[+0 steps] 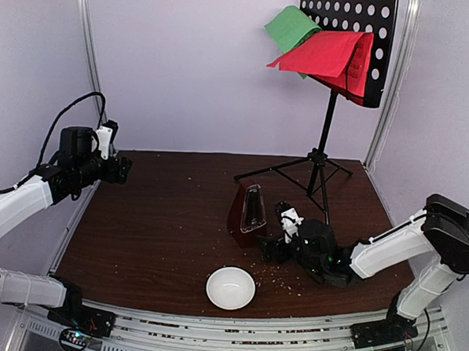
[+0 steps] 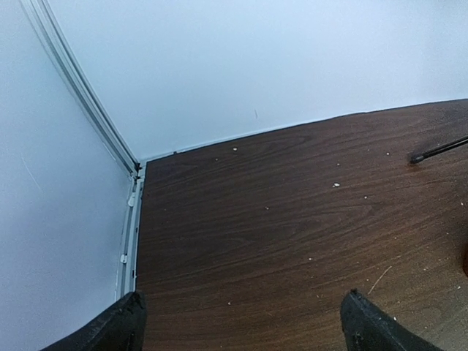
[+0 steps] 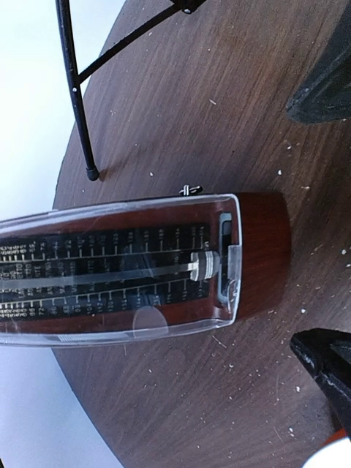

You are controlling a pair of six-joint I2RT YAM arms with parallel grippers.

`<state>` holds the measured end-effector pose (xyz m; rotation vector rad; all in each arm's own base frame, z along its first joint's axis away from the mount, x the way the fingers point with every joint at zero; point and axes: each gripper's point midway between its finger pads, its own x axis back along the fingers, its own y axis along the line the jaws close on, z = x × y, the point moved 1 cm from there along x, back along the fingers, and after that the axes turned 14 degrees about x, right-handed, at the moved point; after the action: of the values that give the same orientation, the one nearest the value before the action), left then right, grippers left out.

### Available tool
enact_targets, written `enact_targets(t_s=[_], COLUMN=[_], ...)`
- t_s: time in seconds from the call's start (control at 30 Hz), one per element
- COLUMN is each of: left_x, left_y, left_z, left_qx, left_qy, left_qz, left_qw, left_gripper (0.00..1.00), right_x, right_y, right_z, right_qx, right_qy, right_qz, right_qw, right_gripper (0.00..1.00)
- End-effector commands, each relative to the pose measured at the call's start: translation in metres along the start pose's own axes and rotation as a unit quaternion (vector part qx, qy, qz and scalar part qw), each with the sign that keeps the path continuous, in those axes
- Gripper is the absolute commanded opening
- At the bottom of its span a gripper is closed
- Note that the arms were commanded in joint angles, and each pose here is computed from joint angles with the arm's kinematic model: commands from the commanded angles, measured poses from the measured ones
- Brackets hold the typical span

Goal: Pack up the instrument practice props

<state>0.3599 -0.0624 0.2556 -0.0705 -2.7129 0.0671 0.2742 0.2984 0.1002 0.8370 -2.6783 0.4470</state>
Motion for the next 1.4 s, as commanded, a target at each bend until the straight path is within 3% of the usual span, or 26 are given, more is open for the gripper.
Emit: enact_targets(t_s=[0.0, 0.2, 0.43, 0.53, 0.63, 0.77, 0.83, 1.13, 1.37], left_x=[-0.001, -0.012, -0.004, 0.014, 0.038, 0.058, 0.057, 0.014, 0.002], left_y=[0.004, -0.022, -0.143, -0.201, -0.252, -0.295, -0.311, -0.357, -0.366], left_z=[-0.004, 0.009, 0.018, 0.003, -0.012, -0.024, -0.028, 0.026, 0.056], left_qx=[-0.001, -0.003, -0.047, -0.058, -0.063, -0.071, -0.077, -0.131, -0.15], left_qy=[-0.015, 0.013, 0.033, 0.018, 0.012, 0.0, 0.006, 0.093, 0.123], left_qz=[-0.012, 0.023, 0.192, 0.303, 0.424, 0.504, 0.523, 0.52, 0.524], left_qw=[1.0, 1.0, 0.98, 0.951, 0.903, 0.861, 0.849, 0.839, 0.829], left_gripper=[0.96, 0.94, 0.98, 0.98, 0.98, 0.98, 0.98, 0.98, 0.98], right_x=[0.024, 0.043, 0.068, 0.082, 0.093, 0.103, 0.106, 0.108, 0.107], right_y=[-0.013, -0.067, -0.151, -0.177, -0.192, -0.194, -0.195, -0.195, -0.194], right_z=[0.009, -0.011, -0.024, -0.014, -0.005, -0.001, -0.001, 0.001, 0.003], right_qx=[0.024, 0.012, -0.081, -0.109, -0.127, -0.138, -0.14, -0.147, -0.151], right_qy=[0.022, -0.004, -0.08, -0.097, -0.106, -0.123, -0.128, -0.136, -0.137], right_qz=[0.009, 0.027, 0.086, 0.124, 0.148, 0.151, 0.152, 0.147, 0.143], right_qw=[0.999, 1.0, 0.99, 0.982, 0.975, 0.971, 0.97, 0.969, 0.968], right_gripper=[1.0, 1.0, 1.0, 1.0, 1.0, 1.0, 1.0, 1.0, 1.0])
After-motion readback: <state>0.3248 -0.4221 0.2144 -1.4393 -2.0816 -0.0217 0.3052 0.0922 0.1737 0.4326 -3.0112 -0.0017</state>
